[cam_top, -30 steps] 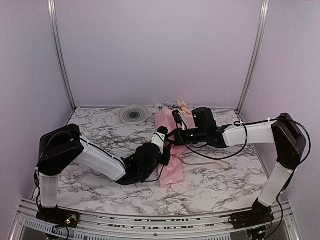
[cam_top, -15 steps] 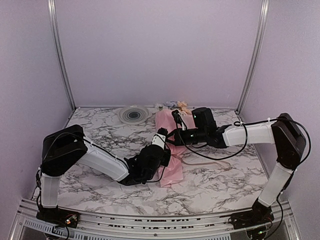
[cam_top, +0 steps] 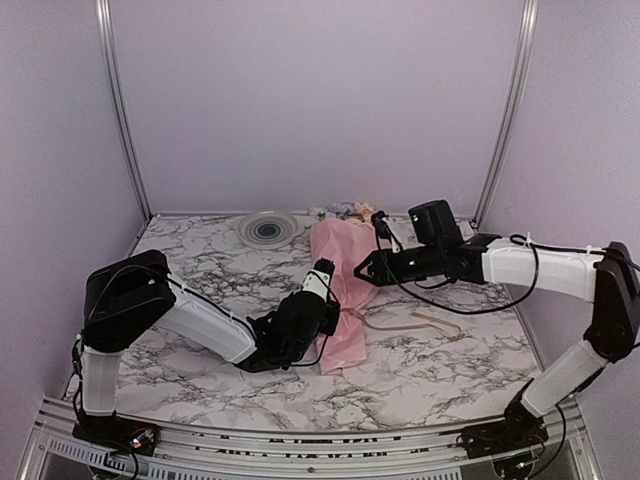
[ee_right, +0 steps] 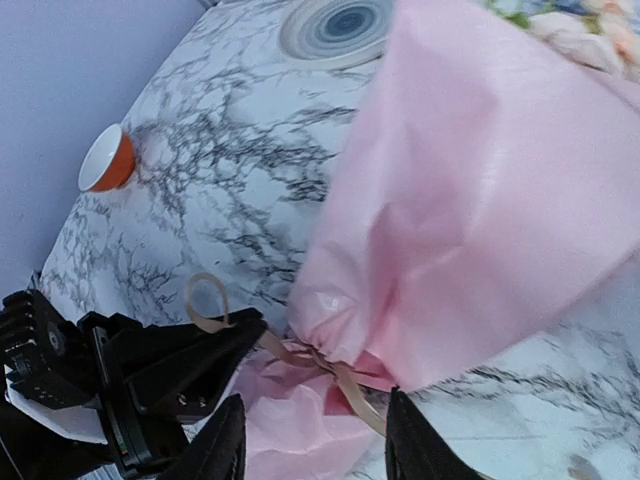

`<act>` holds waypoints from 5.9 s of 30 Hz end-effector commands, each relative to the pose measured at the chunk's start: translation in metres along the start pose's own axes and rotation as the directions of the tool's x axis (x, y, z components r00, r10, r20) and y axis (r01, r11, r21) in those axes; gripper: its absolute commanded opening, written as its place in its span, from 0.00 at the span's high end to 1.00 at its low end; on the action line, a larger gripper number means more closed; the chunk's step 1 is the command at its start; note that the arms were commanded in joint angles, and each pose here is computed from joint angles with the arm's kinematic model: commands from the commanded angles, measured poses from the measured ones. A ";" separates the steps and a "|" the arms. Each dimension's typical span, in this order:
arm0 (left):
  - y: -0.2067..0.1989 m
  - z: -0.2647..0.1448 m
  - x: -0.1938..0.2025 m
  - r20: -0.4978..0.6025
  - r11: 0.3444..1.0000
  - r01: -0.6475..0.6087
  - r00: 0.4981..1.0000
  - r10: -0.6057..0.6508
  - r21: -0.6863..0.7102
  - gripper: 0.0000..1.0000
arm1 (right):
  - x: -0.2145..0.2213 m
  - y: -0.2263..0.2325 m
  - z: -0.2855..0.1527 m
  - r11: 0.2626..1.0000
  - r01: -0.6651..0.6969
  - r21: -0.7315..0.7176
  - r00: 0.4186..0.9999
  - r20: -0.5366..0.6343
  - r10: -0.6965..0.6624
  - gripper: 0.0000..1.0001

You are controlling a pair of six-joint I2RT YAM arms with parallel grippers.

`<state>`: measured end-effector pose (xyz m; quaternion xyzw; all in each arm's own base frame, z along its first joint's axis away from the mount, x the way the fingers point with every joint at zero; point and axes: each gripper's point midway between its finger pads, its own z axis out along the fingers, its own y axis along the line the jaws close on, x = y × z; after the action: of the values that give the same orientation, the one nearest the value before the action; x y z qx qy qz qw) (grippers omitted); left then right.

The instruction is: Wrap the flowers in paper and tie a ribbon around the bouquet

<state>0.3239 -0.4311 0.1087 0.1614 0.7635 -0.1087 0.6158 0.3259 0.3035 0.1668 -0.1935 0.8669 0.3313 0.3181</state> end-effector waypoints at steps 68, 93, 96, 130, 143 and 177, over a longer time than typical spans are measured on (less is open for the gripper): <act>0.001 -0.005 -0.009 0.036 0.998 0.034 0.999 -0.036 0.053 1.00 | -0.099 0.218 0.098 0.880 0.363 -0.308 0.931 0.084 -0.354 0.93; -0.001 -0.005 -0.009 0.034 0.997 0.035 0.999 -0.038 0.069 1.00 | -0.120 0.073 -0.049 0.929 0.366 -0.050 0.907 0.241 -0.345 0.11; -0.001 -0.005 -0.008 0.035 0.997 0.037 0.999 -0.040 0.067 1.00 | -0.082 0.048 -0.035 0.942 0.314 -0.116 0.939 0.182 -0.291 0.23; -0.003 -0.007 -0.012 0.038 0.995 0.027 0.999 -0.031 0.095 0.87 | 0.001 0.046 0.060 0.893 0.213 -0.396 0.971 -0.016 -0.239 1.00; 0.041 -0.068 -0.039 -0.112 0.982 -0.047 0.991 0.069 0.185 0.22 | -0.003 0.028 0.062 0.916 0.178 -0.360 0.980 -0.023 -0.200 1.00; 0.136 -0.080 0.036 -0.634 0.999 -0.023 0.774 -0.009 -0.042 1.00 | -0.002 0.028 0.068 0.918 0.137 -0.373 0.984 -0.055 -0.170 1.00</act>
<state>0.2821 -0.2242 0.0228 0.1030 0.9675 0.0182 0.2303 0.3289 0.3652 0.1314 -0.3357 0.7888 0.4491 0.2518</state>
